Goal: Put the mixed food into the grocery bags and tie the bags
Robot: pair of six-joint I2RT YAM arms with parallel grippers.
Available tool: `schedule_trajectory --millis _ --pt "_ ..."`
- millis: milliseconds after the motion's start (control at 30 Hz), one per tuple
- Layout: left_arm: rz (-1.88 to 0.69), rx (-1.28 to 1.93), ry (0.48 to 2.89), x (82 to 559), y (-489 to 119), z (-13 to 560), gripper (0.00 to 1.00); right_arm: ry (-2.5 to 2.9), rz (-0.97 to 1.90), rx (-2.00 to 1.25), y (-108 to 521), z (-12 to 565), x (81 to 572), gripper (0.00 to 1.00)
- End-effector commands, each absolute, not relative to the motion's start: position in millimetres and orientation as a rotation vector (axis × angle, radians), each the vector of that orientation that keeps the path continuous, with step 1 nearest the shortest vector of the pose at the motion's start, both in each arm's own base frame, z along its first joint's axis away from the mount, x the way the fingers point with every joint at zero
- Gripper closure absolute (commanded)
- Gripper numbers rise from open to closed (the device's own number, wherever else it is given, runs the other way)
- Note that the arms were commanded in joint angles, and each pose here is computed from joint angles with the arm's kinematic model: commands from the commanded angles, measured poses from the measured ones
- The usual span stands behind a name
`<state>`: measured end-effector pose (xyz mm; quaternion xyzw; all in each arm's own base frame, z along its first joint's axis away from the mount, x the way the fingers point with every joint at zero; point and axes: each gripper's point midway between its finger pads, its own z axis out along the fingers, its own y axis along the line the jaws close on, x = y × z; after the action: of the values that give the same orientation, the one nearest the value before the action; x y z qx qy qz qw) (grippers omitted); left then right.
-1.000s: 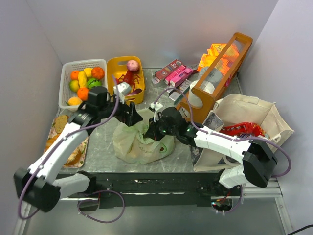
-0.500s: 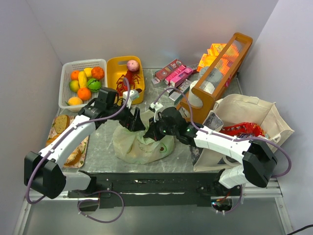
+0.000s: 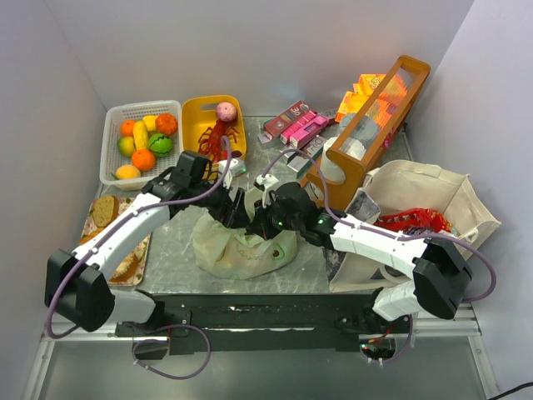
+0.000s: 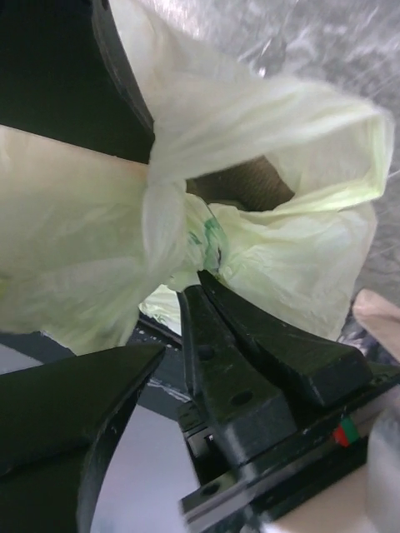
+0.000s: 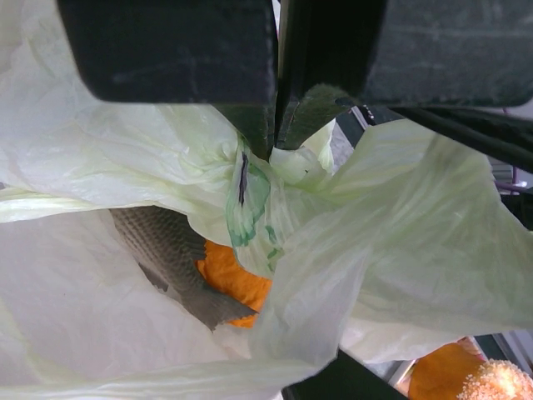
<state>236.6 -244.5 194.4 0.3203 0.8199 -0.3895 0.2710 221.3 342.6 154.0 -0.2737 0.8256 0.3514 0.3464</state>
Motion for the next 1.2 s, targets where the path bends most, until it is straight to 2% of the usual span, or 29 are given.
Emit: schedule_trajectory --millis 0,33,100,133,233,300,400,433,467,533,567,667,800,967,1167 --pt "-1.033 0.952 2.203 237.6 -252.7 192.7 0.19 2.059 0.922 -0.683 345.6 184.3 231.8 1.00" --pt "-1.029 0.959 2.213 237.0 -253.2 190.1 0.31 2.059 0.924 -0.684 345.6 184.0 231.5 1.00" --pt "-1.017 0.963 2.224 238.0 -254.0 186.7 0.43 2.057 0.924 -0.685 345.4 183.8 231.4 1.00" --pt "-1.012 0.968 2.226 237.7 -254.2 186.0 0.54 2.056 0.922 -0.685 345.1 184.1 232.0 1.00" --pt "-0.989 0.963 2.225 241.5 -252.9 186.4 0.70 2.055 0.915 -0.679 343.3 182.8 232.2 1.00" --pt "-0.964 0.948 2.222 244.6 -251.4 187.1 0.73 2.055 0.908 -0.679 341.2 181.9 231.6 1.00" --pt "-0.935 0.941 2.207 247.2 -249.6 188.7 0.84 2.060 0.892 -0.687 337.5 179.7 230.4 1.00" --pt "-0.926 0.938 2.204 247.9 -248.7 188.9 0.93 2.061 0.892 -0.699 336.6 179.7 228.5 0.95" --pt "-0.922 0.937 2.202 247.8 -248.1 189.5 0.97 2.041 0.913 -0.726 336.5 185.4 223.7 0.82" --pt "-0.896 0.928 2.185 250.7 -246.4 193.1 0.99 2.014 0.923 -0.749 334.0 193.9 218.9 0.62" --pt "-0.882 0.917 2.174 250.8 -243.9 195.6 0.99 1.957 0.939 -0.775 331.1 210.1 214.0 0.41" --pt "-0.850 0.908 2.127 252.4 -241.0 202.3 0.99 1.852 0.988 -0.860 325.1 247.4 196.8 0.30" --pt "-0.846 0.916 2.059 248.6 -241.5 210.0 0.99 1.786 1.018 -0.832 315.2 286.3 191.8 0.33" --pt "-0.816 0.935 2.018 240.5 -241.7 209.1 0.99 1.824 0.982 -0.777 307.5 291.7 232.8 0.53" --pt "-0.734 0.933 1.984 236.5 -242.1 208.1 0.99 1.932 0.939 -0.867 324.6 267.2 262.9 0.66"
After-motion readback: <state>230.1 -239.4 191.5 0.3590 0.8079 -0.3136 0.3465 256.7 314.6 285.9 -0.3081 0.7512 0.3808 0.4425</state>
